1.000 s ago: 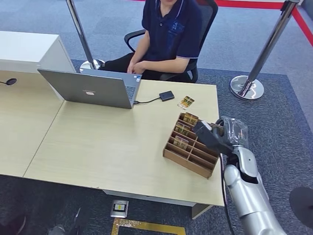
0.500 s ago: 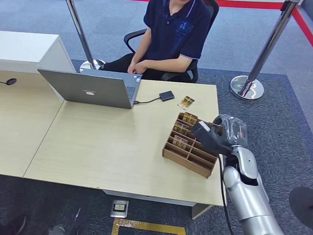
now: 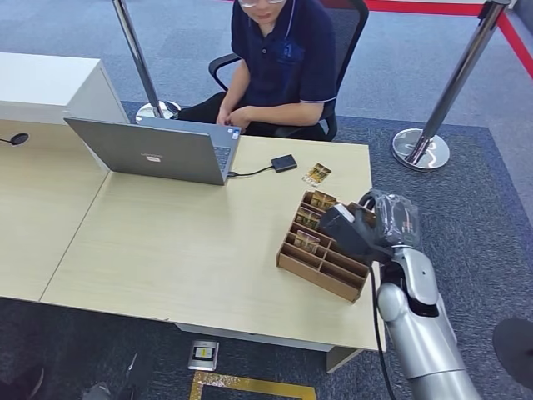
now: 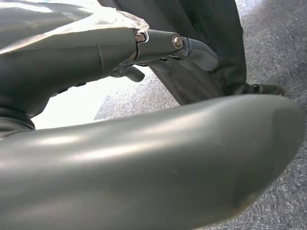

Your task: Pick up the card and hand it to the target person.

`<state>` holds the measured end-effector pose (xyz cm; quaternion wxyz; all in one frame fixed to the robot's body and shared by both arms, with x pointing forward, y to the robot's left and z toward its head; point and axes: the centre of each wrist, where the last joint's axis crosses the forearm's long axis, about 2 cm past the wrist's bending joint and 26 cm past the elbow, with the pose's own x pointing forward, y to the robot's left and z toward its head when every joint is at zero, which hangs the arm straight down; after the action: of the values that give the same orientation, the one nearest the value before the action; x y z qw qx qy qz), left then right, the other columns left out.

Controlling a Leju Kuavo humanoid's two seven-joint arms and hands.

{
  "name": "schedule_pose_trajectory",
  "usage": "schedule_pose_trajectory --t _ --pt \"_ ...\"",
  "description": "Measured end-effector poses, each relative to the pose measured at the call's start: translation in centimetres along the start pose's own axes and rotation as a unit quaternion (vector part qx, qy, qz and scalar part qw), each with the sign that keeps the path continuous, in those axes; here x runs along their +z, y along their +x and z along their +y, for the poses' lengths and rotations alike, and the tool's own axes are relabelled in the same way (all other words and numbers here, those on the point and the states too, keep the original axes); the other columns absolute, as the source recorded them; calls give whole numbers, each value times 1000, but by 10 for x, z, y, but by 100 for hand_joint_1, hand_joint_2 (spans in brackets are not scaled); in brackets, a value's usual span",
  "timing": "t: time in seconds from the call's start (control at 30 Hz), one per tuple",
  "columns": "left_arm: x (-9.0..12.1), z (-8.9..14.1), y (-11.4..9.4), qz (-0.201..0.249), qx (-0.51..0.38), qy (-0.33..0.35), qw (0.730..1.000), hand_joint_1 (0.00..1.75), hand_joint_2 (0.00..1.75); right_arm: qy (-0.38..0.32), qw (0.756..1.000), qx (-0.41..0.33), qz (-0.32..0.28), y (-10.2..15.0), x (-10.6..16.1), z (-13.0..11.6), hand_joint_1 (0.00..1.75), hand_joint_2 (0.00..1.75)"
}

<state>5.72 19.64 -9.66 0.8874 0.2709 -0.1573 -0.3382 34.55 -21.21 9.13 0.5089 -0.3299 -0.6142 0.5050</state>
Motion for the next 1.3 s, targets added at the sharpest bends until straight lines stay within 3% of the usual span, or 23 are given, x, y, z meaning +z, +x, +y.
schedule_pose_trajectory --t 0.1,0.3,0.5,0.97,1.3 --pt "0 0 0 0 0 0 1000 0 0 -15 1000 -3 -10 5 -2 -7 157 175" --pt "0 0 0 1 1 0 1000 0 0 -36 999 -9 -24 13 -6 -17 174 175" --pt "0 0 0 2 3 1 1000 0 0 -52 998 -17 -45 27 -17 -32 175 175" --pt "0 1 2 -12 -11 5 1000 0 0 -93 993 4 -71 92 -66 -73 175 175" --pt "0 1 3 -6 -9 6 1000 0 0 -68 995 35 -68 120 -90 -78 175 175"
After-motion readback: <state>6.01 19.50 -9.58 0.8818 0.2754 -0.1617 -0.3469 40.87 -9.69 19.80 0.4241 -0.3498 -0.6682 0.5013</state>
